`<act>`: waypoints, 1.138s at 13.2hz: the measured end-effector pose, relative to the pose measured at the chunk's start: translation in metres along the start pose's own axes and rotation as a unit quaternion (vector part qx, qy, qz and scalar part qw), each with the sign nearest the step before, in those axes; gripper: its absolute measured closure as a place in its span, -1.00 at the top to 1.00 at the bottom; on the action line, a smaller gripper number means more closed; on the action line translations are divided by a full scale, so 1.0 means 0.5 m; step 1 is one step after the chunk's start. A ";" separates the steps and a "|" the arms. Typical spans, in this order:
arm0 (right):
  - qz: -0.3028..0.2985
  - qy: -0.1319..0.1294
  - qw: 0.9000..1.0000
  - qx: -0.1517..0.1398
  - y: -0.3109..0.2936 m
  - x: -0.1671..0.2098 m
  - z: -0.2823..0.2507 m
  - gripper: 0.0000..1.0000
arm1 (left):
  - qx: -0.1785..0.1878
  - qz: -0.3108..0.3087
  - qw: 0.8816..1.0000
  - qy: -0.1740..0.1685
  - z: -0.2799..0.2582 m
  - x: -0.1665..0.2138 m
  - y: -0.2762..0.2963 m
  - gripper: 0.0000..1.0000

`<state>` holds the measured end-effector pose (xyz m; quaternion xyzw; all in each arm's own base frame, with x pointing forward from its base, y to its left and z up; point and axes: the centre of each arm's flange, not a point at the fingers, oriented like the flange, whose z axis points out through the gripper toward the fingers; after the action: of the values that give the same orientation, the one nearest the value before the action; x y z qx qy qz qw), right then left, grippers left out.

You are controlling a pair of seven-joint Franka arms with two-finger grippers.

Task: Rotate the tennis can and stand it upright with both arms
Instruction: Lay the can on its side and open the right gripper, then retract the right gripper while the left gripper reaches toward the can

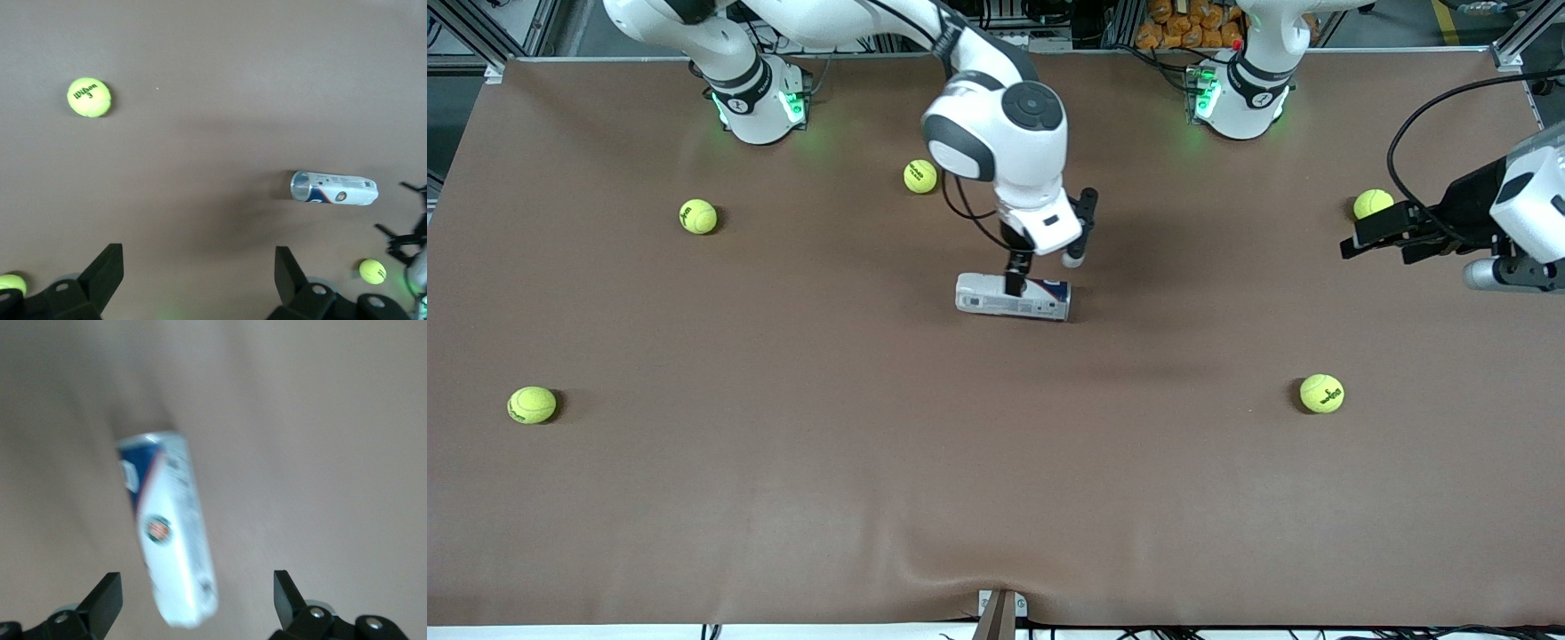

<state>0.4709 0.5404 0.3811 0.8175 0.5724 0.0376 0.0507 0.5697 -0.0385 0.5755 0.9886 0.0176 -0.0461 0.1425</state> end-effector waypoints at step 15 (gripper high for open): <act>0.432 -0.116 0.892 0.069 0.555 -0.611 -0.207 1.00 | -0.242 0.054 0.966 -0.067 0.255 0.051 -0.025 1.00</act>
<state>0.6130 0.1634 0.5178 0.9842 0.1537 -0.0787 0.0385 0.5836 -0.0620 0.4479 0.9188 -0.0346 -0.0989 0.3805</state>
